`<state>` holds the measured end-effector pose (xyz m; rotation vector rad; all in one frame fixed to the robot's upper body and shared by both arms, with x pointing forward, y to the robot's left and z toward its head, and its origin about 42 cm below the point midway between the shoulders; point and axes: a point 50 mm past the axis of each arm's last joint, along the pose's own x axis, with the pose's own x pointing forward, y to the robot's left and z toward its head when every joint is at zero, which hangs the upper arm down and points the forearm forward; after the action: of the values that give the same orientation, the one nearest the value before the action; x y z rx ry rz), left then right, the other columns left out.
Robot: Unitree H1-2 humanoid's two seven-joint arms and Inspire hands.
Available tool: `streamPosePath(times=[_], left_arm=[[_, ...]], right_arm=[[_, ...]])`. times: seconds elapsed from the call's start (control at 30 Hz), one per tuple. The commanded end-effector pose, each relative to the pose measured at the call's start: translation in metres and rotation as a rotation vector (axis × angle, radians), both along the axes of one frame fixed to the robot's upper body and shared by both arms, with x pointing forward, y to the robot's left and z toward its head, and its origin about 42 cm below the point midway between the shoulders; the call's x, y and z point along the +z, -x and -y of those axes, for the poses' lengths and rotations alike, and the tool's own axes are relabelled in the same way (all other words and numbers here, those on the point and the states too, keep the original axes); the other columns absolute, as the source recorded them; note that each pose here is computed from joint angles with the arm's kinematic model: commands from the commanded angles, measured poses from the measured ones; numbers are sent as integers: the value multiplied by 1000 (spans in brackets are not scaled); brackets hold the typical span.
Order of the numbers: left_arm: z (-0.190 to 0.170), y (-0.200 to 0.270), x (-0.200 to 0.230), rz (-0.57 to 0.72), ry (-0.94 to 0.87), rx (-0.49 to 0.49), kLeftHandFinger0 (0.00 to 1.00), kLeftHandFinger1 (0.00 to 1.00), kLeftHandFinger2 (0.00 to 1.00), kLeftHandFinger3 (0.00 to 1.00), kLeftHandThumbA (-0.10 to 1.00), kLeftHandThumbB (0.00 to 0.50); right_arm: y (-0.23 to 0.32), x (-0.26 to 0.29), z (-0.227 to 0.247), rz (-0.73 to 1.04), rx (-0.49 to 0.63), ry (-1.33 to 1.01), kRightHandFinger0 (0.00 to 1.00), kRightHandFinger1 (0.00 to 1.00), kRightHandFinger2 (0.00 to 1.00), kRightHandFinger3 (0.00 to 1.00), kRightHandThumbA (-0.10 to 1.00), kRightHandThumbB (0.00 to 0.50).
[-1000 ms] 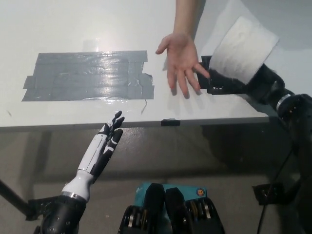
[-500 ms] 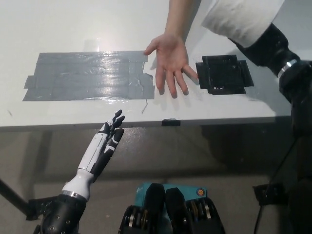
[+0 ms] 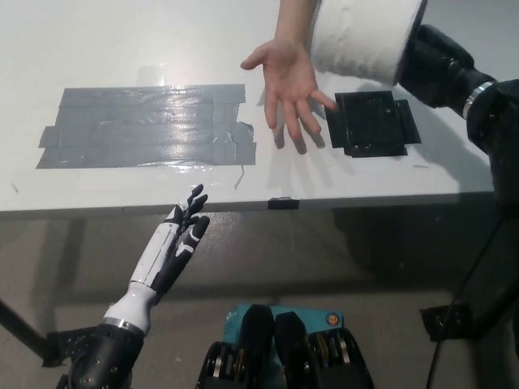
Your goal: A toilet paper roll is kept on the black spot on the desk infront of the robot and the robot inserts its right thumb into the hole in the centre to grab the roll. Then it passes the roll to a person.
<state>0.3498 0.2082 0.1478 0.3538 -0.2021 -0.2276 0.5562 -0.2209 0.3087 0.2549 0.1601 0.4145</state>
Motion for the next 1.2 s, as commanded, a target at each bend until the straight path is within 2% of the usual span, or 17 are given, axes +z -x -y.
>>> streamPosePath(times=[0.0,0.13,0.27,0.3,0.63,0.7,0.73,0.77,0.8,0.83,0.87,0.9,0.93,0.97,1.07,1.13,1.17], left_arm=[[0,-1,6,29,-4,-20,1000,1000,1000,1000,944,51],[1,0,6,28,-9,-24,1000,1000,1000,1000,940,43],[2,-1,9,29,-11,-29,1000,1000,1000,1000,933,37],[3,-2,10,31,-14,-30,1000,1000,1000,1000,931,35],[4,-4,15,40,-11,-40,1000,1000,1000,1000,896,17],[4,-3,16,41,-15,-40,1000,1000,1000,1000,893,15],[4,-3,16,40,-17,-42,1000,1000,1000,1000,892,15],[4,-3,16,35,-15,-40,1000,1000,1000,1000,891,18],[4,-3,16,33,-16,-38,1000,1000,1000,1000,892,26],[4,-3,16,32,-19,-36,1000,1000,1000,1000,892,26],[4,-3,16,33,-20,-36,1000,1000,1000,1000,892,25],[4,-3,16,33,-21,-36,1000,1000,1000,1000,892,24],[4,-3,16,33,-21,-36,1000,1000,1000,1000,892,24],[4,-3,16,32,-21,-35,1000,1000,1000,1000,890,23],[4,-5,17,32,-20,-37,1000,1000,1000,1000,886,24],[4,-5,17,37,-25,-38,1000,1000,1000,1000,884,21],[4,-5,17,37,-25,-38,1000,1000,1000,1000,882,20]], right_arm=[[-19,57,-14,136,-33,135,21,519,876,1000,-100,194],[-28,62,-26,120,-45,198,50,568,958,1000,-100,200],[-34,66,-38,133,-48,229,1,561,982,1000,-100,179],[-35,68,-44,138,-49,258,121,682,1000,1000,-100,192],[-36,67,-83,192,-27,448,0,440,894,1000,-100,198],[-36,62,-85,211,-29,499,7,473,924,885,-100,204],[-35,59,-85,230,-32,565,9,500,940,890,-100,212],[-35,55,-87,266,-26,681,53,537,937,877,-100,222],[-35,52,-86,288,-5,769,229,661,967,859,-100,242],[-35,49,-86,278,17,839,401,843,1000,1000,-88,228],[-35,48,-86,264,33,847,553,888,1000,1000,-18,244],[-35,47,-85,248,51,848,561,837,913,972,37,245],[-34,46,-85,227,73,854,779,1000,1000,1000,86,252],[-33,41,-83,215,112,901,932,1000,1000,1000,196,292],[-32,35,-77,189,161,918,1000,1000,1000,1000,268,357],[-32,30,-71,167,179,1008,1000,1000,1000,1000,460,406],[-32,30,-71,165,180,1015,1000,1000,1000,1000,466,415]])
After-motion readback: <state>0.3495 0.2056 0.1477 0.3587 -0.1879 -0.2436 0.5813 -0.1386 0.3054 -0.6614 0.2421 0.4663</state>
